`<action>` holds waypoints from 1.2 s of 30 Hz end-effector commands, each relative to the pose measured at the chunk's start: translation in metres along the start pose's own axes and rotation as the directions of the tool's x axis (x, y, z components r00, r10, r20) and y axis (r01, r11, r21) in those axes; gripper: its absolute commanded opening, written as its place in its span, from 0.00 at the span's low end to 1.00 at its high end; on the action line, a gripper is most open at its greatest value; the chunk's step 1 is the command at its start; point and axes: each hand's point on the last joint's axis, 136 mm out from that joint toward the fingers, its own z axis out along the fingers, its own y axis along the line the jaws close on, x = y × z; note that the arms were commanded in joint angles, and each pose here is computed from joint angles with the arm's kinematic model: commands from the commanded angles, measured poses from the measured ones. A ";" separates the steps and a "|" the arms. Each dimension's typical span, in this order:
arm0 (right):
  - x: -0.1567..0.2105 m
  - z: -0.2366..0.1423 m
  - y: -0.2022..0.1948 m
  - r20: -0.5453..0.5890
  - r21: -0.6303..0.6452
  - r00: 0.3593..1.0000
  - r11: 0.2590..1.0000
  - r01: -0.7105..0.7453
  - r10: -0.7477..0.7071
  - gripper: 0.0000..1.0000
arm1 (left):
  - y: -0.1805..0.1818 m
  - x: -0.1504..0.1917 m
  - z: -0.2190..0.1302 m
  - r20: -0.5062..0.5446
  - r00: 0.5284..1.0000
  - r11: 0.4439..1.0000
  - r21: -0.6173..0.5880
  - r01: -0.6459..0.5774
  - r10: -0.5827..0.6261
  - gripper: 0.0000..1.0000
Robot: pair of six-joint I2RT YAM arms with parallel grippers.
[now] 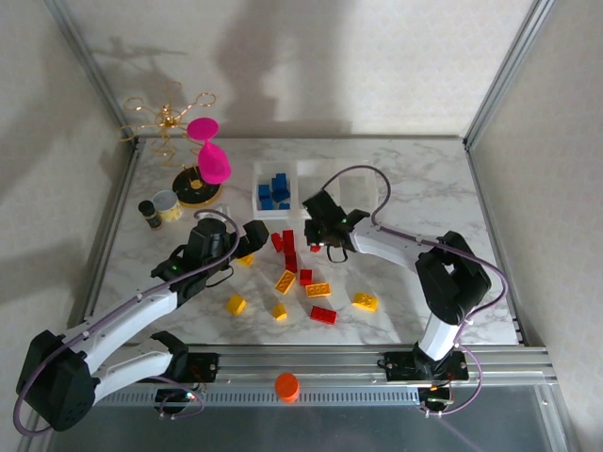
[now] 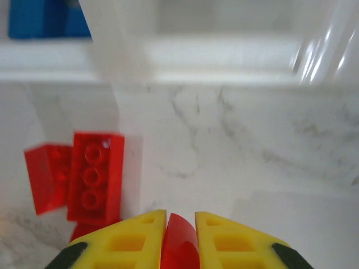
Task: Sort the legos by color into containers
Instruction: Pick up the lego from the center of the table, then place the lego in the container.
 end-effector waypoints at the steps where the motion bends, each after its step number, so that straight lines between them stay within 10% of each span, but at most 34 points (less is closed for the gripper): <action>1: -0.048 -0.008 -0.003 0.113 0.028 0.994 1.000 0.007 -0.010 0.17 | -0.020 -0.023 -0.001 0.055 0.998 0.999 0.044 -0.018 0.015 1.00; 15: -0.157 0.051 -0.016 0.283 0.158 0.954 0.986 0.060 -0.103 0.17 | -0.014 -0.043 0.015 0.080 0.997 1.000 0.022 0.010 -0.012 1.00; 22: -0.173 0.040 -0.003 0.304 0.131 0.944 0.987 0.096 -0.132 0.38 | -0.016 -0.045 0.010 0.086 0.996 0.999 0.035 0.011 -0.014 1.00; 36: -0.050 -0.021 0.007 0.112 0.021 0.988 0.994 0.105 -0.106 0.59 | -0.006 -0.022 -0.011 0.034 0.999 1.000 0.028 -0.014 0.013 1.00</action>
